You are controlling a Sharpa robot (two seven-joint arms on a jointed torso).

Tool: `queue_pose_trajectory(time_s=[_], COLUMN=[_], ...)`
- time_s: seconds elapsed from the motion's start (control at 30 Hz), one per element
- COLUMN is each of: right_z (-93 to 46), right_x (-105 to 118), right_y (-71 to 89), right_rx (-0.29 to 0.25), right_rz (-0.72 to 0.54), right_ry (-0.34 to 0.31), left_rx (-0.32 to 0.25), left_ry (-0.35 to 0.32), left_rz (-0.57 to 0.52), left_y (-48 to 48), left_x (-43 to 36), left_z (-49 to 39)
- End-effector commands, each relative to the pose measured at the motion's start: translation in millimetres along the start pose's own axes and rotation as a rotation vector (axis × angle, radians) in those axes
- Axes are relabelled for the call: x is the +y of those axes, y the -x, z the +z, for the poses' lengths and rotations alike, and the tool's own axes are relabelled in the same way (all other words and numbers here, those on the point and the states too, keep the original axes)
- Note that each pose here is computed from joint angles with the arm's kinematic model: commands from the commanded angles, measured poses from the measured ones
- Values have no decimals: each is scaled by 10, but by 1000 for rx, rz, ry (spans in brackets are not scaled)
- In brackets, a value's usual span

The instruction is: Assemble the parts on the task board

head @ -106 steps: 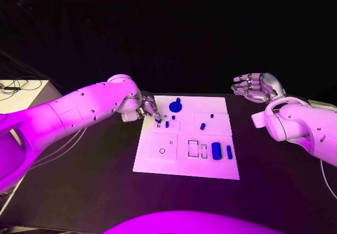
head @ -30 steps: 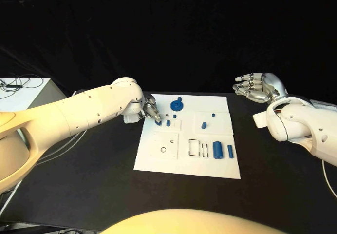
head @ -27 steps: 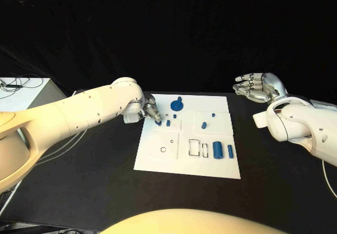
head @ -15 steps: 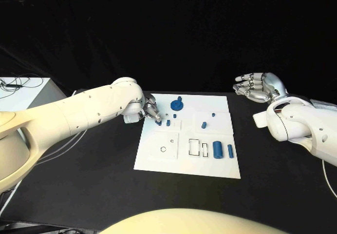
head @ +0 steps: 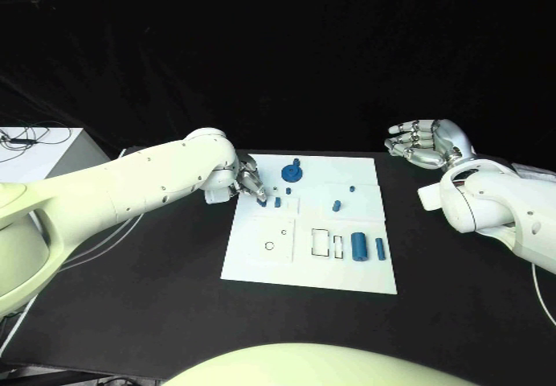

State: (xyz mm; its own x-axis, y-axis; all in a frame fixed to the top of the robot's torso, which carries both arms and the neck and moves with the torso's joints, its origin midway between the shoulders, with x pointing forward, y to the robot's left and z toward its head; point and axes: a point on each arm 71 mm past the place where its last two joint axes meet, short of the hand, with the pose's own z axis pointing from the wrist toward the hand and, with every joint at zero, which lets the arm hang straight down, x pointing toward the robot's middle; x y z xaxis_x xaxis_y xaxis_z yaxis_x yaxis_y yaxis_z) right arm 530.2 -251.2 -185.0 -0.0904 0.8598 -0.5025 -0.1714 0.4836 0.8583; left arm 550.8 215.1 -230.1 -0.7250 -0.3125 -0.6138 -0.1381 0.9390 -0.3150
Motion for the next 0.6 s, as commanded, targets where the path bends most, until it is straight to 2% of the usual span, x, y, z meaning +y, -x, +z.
queue_pose_trajectory(time_s=[0.03,0.6], right_z=[-2,-4], right_x=[9,7], right_y=[-13,-11], right_rx=[15,17], right_rz=[3,3], right_ry=[9,8], left_rx=[10,24], left_ry=[7,11], left_rz=[19,29], left_y=[-31,-42], left_x=[2,13], left_z=[10,11])
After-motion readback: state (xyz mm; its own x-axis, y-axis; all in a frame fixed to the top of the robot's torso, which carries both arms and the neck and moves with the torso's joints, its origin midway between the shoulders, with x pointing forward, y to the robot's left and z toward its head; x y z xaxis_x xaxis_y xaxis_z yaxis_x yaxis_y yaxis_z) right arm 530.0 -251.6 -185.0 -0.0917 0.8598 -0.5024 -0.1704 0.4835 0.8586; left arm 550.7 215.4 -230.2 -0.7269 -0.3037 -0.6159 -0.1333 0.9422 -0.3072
